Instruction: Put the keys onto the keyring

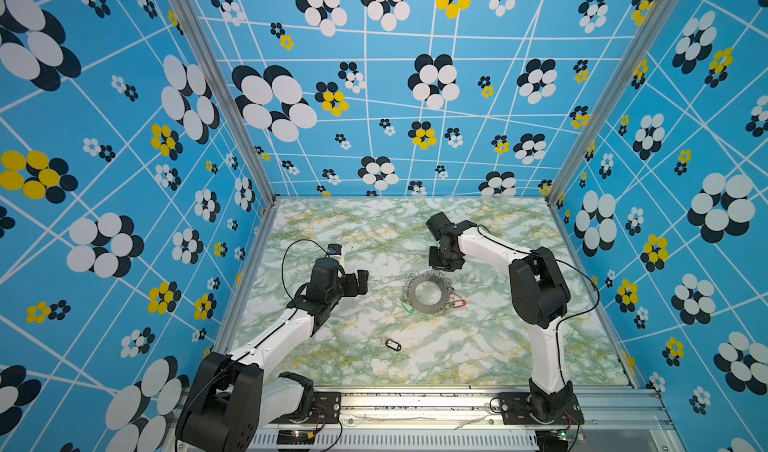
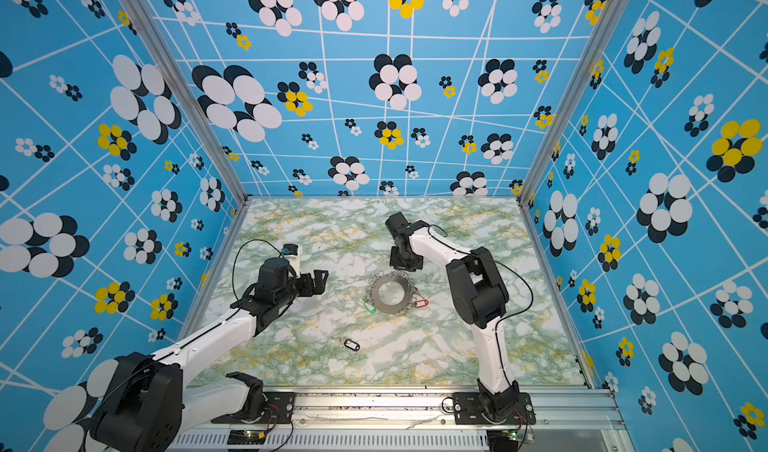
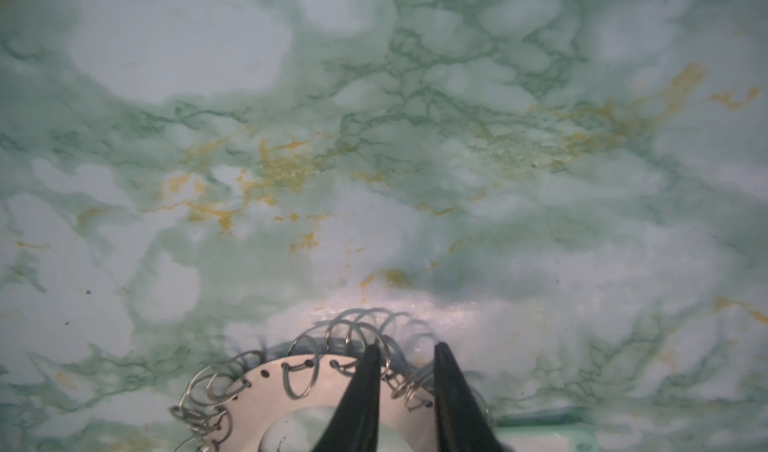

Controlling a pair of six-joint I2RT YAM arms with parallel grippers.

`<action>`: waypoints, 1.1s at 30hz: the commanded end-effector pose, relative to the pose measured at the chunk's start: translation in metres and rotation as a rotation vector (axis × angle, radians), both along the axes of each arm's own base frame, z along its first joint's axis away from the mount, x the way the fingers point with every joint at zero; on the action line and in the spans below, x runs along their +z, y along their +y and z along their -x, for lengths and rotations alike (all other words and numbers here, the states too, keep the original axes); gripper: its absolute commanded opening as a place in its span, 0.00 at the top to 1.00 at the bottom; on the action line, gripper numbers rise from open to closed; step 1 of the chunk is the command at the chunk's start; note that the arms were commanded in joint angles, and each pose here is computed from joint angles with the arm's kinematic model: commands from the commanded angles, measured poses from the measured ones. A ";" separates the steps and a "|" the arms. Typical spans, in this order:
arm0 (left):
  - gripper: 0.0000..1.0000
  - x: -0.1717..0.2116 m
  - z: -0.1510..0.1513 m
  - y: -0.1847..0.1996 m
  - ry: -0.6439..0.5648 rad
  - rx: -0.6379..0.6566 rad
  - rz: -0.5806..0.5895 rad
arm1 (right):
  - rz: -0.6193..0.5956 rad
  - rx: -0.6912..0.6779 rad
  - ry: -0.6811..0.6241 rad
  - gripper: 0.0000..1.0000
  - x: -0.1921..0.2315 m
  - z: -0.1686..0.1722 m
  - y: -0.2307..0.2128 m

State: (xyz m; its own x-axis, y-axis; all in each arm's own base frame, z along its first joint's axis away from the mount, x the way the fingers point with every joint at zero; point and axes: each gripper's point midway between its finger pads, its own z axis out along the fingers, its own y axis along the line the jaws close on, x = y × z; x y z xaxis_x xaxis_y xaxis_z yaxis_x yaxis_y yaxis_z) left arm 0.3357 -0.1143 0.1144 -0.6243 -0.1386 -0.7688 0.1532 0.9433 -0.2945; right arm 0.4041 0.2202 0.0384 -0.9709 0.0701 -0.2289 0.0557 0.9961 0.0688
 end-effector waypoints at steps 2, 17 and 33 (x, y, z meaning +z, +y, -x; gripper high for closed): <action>0.01 0.009 -0.005 -0.005 -0.020 -0.019 -0.001 | 0.050 0.024 0.033 0.75 -0.003 0.006 -0.003; 0.01 0.009 -0.004 -0.004 -0.024 -0.014 -0.005 | 0.038 0.033 0.051 0.78 -0.011 0.012 0.003; 0.01 0.010 -0.005 -0.003 -0.027 -0.012 -0.005 | 0.044 0.049 0.054 0.90 -0.010 0.010 0.005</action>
